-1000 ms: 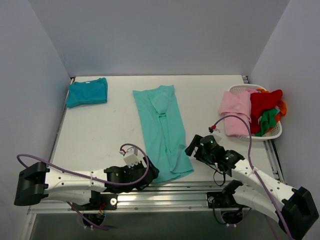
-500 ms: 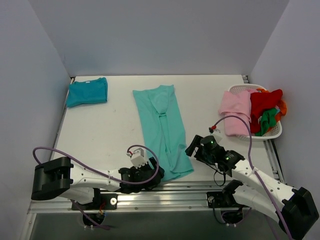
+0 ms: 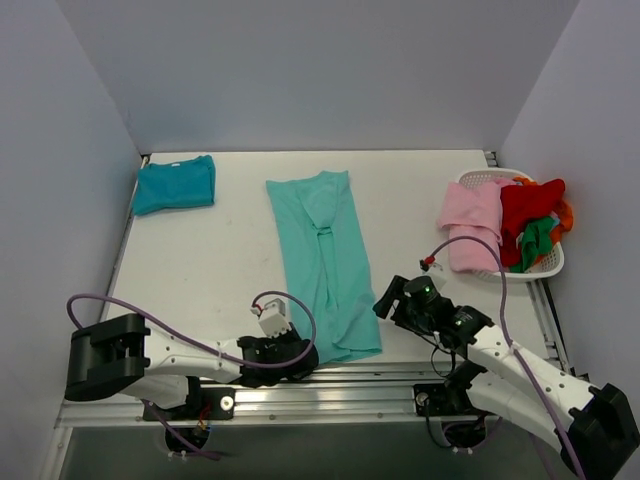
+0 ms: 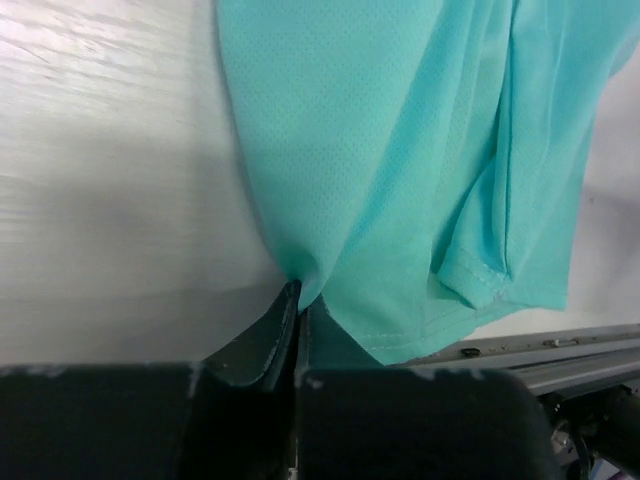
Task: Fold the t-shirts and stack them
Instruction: Fold the tshirt
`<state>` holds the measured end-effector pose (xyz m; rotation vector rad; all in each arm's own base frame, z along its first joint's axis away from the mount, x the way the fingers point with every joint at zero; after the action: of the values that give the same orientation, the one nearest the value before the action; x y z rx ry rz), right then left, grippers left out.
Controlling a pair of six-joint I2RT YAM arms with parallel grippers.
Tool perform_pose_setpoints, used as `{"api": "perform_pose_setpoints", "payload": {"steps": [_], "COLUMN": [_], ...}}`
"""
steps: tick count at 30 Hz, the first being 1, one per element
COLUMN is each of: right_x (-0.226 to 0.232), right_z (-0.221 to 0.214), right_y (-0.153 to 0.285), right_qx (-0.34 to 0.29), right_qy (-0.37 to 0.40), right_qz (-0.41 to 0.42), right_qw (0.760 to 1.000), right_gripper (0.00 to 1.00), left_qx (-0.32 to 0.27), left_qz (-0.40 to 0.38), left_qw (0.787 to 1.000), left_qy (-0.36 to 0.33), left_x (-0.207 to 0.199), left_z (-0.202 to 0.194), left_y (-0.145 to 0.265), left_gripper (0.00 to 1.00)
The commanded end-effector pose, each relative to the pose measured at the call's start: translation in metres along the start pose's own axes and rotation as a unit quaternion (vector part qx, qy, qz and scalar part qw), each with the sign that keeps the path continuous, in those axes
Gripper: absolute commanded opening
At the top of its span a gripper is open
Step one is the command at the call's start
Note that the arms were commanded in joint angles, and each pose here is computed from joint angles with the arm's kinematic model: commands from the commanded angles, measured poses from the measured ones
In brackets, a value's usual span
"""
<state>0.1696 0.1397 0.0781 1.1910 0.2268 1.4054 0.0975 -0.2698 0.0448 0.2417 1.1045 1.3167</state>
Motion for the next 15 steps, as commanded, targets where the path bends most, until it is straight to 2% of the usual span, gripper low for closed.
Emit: {"api": "perform_pose_setpoints", "payload": {"steps": [1,6,8,9,10,15], "right_x": [-0.006,-0.001,-0.001,-0.006,-0.005,-0.002], "right_z": [-0.012,-0.044,-0.048,-0.051,-0.052,-0.063], "right_y": [0.007,0.011,0.013,0.012,0.013,0.005], "right_qx": [0.028,0.087,0.090,0.092,0.088,0.090], "right_qy": [-0.013,-0.044,-0.054,-0.058,-0.063,-0.089], "right_qz": [0.006,0.059,0.062,0.059,0.069,0.094], "right_qw": [1.000,0.993,0.992,0.992,0.992,0.988], "right_gripper": [0.67,0.63,0.61,0.55,0.54,0.51], "left_qx": [-0.023,-0.027,-0.030,-0.031,-0.030,-0.020], "left_qz": [0.030,0.033,0.040,0.037,0.039,0.028], "left_qw": [0.999,0.999,0.999,0.999,0.999,0.999], "left_qy": [0.008,0.010,0.010,0.007,0.006,0.003], "left_x": [0.027,0.037,0.037,0.035,0.036,0.024], "left_z": [0.020,0.033,0.036,0.036,0.036,0.031], "left_y": [-0.004,-0.010,-0.013,-0.013,-0.015,-0.023], "left_gripper": [0.02,0.02,0.02,0.02,0.02,0.02]}}
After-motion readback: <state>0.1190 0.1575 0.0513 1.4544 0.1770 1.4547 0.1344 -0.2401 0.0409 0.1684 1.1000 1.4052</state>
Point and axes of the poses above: each gripper's point midway between its finger pads, its own y axis back along the fingers, its own x axis along the line the jaws close on, z = x × y, the point moved 3 cm from there along y, back along the fingers, and after that the axes turned 4 degrees about -y, right-handed, at the moved point
